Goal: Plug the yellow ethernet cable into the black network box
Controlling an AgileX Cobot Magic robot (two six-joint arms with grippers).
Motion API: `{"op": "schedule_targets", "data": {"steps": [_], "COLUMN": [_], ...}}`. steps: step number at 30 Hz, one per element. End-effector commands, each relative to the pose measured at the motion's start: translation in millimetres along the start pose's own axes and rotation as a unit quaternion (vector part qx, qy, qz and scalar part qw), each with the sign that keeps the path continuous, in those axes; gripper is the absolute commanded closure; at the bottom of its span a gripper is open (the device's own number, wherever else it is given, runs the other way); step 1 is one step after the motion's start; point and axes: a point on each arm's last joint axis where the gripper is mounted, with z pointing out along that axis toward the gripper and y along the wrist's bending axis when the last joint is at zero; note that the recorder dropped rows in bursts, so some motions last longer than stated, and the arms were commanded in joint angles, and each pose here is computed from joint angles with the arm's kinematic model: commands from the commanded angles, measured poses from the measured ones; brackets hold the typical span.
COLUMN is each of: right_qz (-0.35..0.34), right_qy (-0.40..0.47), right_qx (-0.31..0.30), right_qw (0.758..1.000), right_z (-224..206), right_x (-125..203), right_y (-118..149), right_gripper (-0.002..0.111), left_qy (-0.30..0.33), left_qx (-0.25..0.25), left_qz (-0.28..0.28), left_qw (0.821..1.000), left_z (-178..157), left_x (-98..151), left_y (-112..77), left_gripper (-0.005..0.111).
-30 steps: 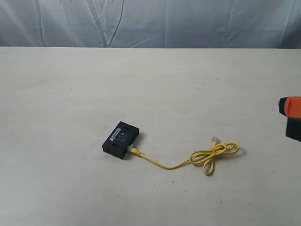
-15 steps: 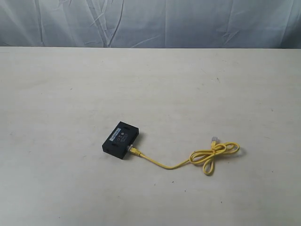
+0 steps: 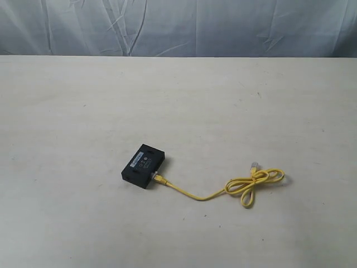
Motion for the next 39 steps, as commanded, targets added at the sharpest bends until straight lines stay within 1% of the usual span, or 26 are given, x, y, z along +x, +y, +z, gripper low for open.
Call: {"op": "schedule_targets", "data": {"steps": [1,4,11,13,18,20,21,30,39], "right_qz": [-0.045,-0.058,-0.057,-0.055,-0.053,-0.05,-0.043,-0.04,-0.04], "right_qy": [0.009,0.016,0.036,0.036,0.058,0.025,0.024,0.076,0.066], "right_qx": [0.008,0.008,0.009,0.008,0.009,0.007,0.005,0.009,0.009], "right_qw": [0.999,0.998,0.998,0.998,0.997,0.998,0.999,0.996,0.997], "right_z": [2,4,8,8,14,18,19,31,32], "right_x": [11,17,34,45,85,88,92,132,132], "right_y": [-2,-3,-5,-6,-10,-11,-11,-15,-15], "right_gripper": [0.109,0.109,0.109,0.109,0.109,0.109,0.109,0.109,0.109], "left_qy": [-0.005,-0.005,-0.005,-0.005,-0.005,-0.005,-0.005,-0.005,-0.005], "left_qx": [-0.002,-0.002,-0.002,-0.002,-0.002,-0.002,-0.002,-0.002,-0.002], "left_qz": [-0.006,-0.006,-0.006,-0.006,-0.006,-0.006,-0.006,-0.006,-0.006], "left_qw": [1.0,1.0,1.0,1.0,1.0,1.0,1.0,1.0,1.0], "left_z": [-1,-1,-1,-1,-1,-1,-1,-1,-1], "left_x": [1,1,1,1,1,1,1,1,1], "left_y": [-0.2,-0.2,-0.2,-0.2,-0.2,-0.2,-0.2,-0.2,-0.2], "left_gripper": [0.107,0.107,0.107,0.107,0.107,0.107,0.107,0.107,0.107]}}
